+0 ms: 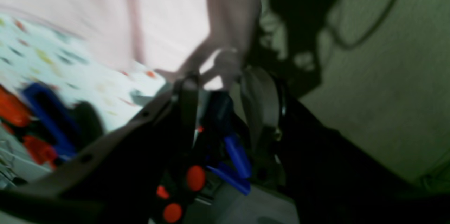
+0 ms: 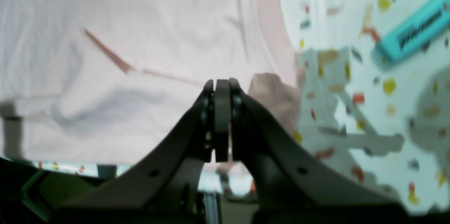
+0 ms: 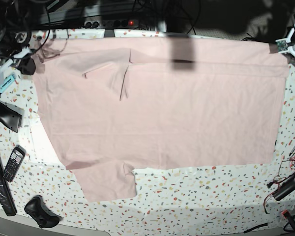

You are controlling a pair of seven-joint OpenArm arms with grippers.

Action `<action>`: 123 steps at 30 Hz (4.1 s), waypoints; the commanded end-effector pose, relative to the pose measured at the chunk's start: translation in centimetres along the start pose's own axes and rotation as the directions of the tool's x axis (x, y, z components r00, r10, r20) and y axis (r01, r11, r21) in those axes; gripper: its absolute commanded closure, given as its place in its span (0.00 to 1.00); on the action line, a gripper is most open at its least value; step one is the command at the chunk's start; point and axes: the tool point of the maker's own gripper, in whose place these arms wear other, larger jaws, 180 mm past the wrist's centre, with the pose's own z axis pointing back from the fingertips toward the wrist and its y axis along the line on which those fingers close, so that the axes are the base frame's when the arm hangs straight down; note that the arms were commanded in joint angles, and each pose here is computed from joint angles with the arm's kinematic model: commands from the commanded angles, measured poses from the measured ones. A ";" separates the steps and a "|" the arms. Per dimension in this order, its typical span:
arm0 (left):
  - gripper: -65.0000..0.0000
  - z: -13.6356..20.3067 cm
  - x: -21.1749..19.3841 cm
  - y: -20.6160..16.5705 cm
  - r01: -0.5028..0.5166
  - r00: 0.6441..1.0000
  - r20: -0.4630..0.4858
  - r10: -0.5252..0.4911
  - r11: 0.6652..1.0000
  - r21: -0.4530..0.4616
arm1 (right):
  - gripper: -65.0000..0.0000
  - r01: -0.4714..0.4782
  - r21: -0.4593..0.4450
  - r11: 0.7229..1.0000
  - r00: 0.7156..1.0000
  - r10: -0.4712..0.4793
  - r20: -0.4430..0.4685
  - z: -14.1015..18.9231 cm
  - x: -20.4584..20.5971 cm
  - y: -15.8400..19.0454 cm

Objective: Fold the T-shirt properly
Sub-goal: 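Lower the left gripper onto the shirt's side edge and grasp it, then move the right gripper to the opposite side edge and grasp it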

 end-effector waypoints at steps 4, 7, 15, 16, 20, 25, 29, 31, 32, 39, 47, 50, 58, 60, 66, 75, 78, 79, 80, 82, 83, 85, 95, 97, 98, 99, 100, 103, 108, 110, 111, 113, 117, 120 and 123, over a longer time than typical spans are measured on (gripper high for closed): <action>0.64 2.2 0.4 3.8 0.022 0.999 -0.027 -0.020 0.998 0.063 | 1.00 -0.035 0.010 0.999 0.995 0.034 0.090 0.1 3.2 0.2; 0.64 3.0 1.7 7.0 -0.061 0.997 0.049 0.056 0.991 0.116 | 0.84 -0.040 0.012 0.999 0.991 0.039 0.130 -0.1 4.6 0.3; 0.64 3.9 5.3 17.9 -0.553 0.786 0.466 0.407 0.800 0.234 | 0.72 -0.042 0.017 0.999 0.986 0.039 0.161 -0.2 5.7 0.4; 0.64 3.8 5.6 19.1 -0.602 0.742 0.512 0.434 0.766 0.224 | 0.72 -0.042 0.017 0.999 0.986 0.039 0.163 -0.2 5.7 0.4; 0.64 1.7 5.9 22.9 -0.765 0.570 0.608 0.552 0.627 0.148 | 0.72 -0.027 0.061 0.998 0.979 0.015 0.201 -0.1 6.4 1.1; 0.64 -2.1 5.5 26.5 -0.894 0.358 0.628 0.691 0.447 0.018 | 0.72 -0.023 0.072 0.997 0.980 0.009 0.200 -0.1 6.3 1.3; 0.64 -3.2 5.4 29.6 -0.944 0.196 0.672 0.715 0.323 -0.068 | 0.72 -0.023 0.072 0.997 0.981 0.009 0.192 -0.1 6.2 1.3; 0.64 -3.3 5.2 30.9 -0.958 0.130 0.689 0.713 0.270 -0.099 | 0.72 -0.023 0.072 0.997 0.984 0.010 0.178 -0.1 6.0 1.3; 0.64 -3.2 5.1 31.5 -0.963 0.100 0.698 0.709 0.246 -0.112 | 0.72 -0.023 0.072 0.997 0.985 0.011 0.171 -0.2 5.8 1.3; 0.64 -4.3 3.6 32.5 -0.982 -0.066 0.727 0.683 0.085 -0.169 | 0.72 -0.023 0.072 0.997 0.990 0.013 0.141 -0.2 5.3 1.3; 0.64 -7.6 6.4 30.0 -0.975 -0.103 0.662 0.742 0.057 -0.216 | 0.72 -0.023 0.072 0.997 0.992 0.014 0.125 -0.3 5.0 1.3; 0.64 -8.5 7.5 29.4 -0.977 -0.056 0.640 0.767 0.091 -0.194 | 0.72 -0.024 0.072 0.997 0.993 0.015 0.120 -0.3 4.9 1.3; 0.88 -9.0 7.8 29.2 -0.980 -0.054 0.626 0.778 0.079 -0.183 | 0.72 -0.024 0.072 0.997 0.989 0.013 0.147 -0.2 5.4 1.3; 1.00 -9.0 7.9 29.2 -0.980 -0.057 0.628 0.777 0.078 -0.185 | 0.72 -0.024 0.070 0.997 0.976 0.009 0.218 0.0 6.7 1.3; 1.00 -8.9 7.9 29.3 -0.980 -0.057 0.632 0.773 0.079 -0.185 | 0.67 -0.070 -0.029 0.997 0.945 0.075 0.318 -2.3 9.5 -0.3; 1.00 -9.1 7.9 29.1 -0.980 -0.052 0.622 0.781 0.081 -0.183 | 0.59 -0.166 0.036 0.985 0.953 0.151 0.264 -10.5 16.7 2.5; 1.00 -9.2 7.9 28.9 -0.980 -0.049 0.610 0.791 0.081 -0.183 | 0.59 -0.155 0.009 0.988 0.961 0.148 0.233 -12.3 19.1 2.2; 1.00 -9.2 7.9 28.9 -0.980 -0.048 0.608 0.792 0.080 -0.183 | 0.59 -0.146 0.001 0.989 0.965 0.142 0.222 -13.1 19.6 1.9; 1.00 -9.3 7.9 28.9 -0.980 -0.049 0.608 0.792 0.081 -0.183 | 0.59 -0.131 0.001 0.991 0.968 0.128 0.214 -13.9 20.2 1.5; 1.00 -9.2 7.9 28.9 -0.980 -0.049 0.610 0.791 0.080 -0.183 | 0.59 -0.087 0.015 0.996 0.977 0.083 0.196 -15.3 21.5 0.9; 1.00 -9.2 7.9 28.9 -0.980 -0.050 0.612 0.789 0.080 -0.183 | 0.59 -0.065 0.024 0.998 0.980 0.059 0.188 -15.9 22.3 0.6; 1.00 -9.2 7.9 29.0 -0.980 -0.053 0.613 0.788 0.078 -0.185 | 0.59 -0.034 0.022 0.999 0.987 0.030 0.159 -16.9 23.9 -0.1; 1.00 -9.2 7.9 28.9 -0.980 -0.052 0.611 0.790 0.078 -0.184 | 0.59 0.111 -0.115 0.987 0.990 -0.120 -0.075 -21.7 20.5 -4.3; 1.00 -9.2 7.9 28.9 -0.980 -0.052 0.612 0.789 0.078 -0.184 | 0.59 0.089 -0.143 0.986 0.989 -0.104 -0.101 -22.2 19.0 -5.0; 1.00 -9.2 7.9 29.0 -0.980 -0.052 0.612 0.789 0.079 -0.184 | 0.59 0.081 -0.152 0.985 0.989 -0.099 -0.113 -22.4 18.4 -5.2; 1.00 -9.2 7.9 29.0 -0.980 -0.052 0.612 0.789 0.079 -0.184 | 0.59 0.079 -0.160 0.984 0.988 -0.099 -0.122 -22.5 17.9 -5.3; 1.00 -9.2 7.9 29.0 -0.980 -0.052 0.612 0.789 0.078 -0.185 | 0.59 0.083 -0.171 0.982 0.986 -0.106 -0.132 -22.5 17.4 -5.5; 1.00 -9.2 7.8 28.9 -0.980 -0.052 0.611 0.790 0.078 -0.184 | 0.59 0.087 -0.182 0.979 0.984 -0.113 -0.137 -22.8 16.2 -5.8; 1.00 -9.2 7.9 28.9 -0.980 -0.052 0.612 0.790 0.078 -0.184 | 0.59 0.084 -0.191 0.978 0.978 -0.118 -0.174 -23.1 12.9 -6.1; 1.00 -9.3 7.8 28.8 -0.980 -0.052 0.610 0.790 0.078 -0.184 | 0.59 0.083 -0.194 0.977 0.976 -0.119 -0.184 -23.3 11.7 -6.2; 1.00 -9.3 7.8 28.8 -0.980 -0.052 0.610 0.791 0.078 -0.184 | 0.59 0.082 -0.195 0.977 0.975 -0.119 -0.187 -23.3 11.2 -6.3; 1.00 -9.3 7.8 28.8 -0.980 -0.051 0.609 0.791 0.078 -0.184 | 0.60 0.082 -0.195 0.977 0.974 -0.120 -0.194 -23.3 10.8 -6.2; 1.00 -9.3 7.9 28.8 -0.980 -0.052 0.610 0.791 0.078 -0.185 | 0.78 0.081 -0.194 0.978 0.974 -0.119 -0.194 -23.3 10.8 -6.2; 1.00 -9.3 7.9 28.8 -0.980 -0.052 0.609 0.791 0.078 -0.185 | 0.98 0.081 -0.194 0.978 0.976 -0.117 -0.183 -23.4 11.0 -6.3; 1.00 -9.3 8.1 28.7 -0.977 -0.051 0.608 0.792 0.086 -0.194 | 1.00 0.081 -0.193 0.978 0.982 -0.111 -0.152 -23.4 11.6 -6.3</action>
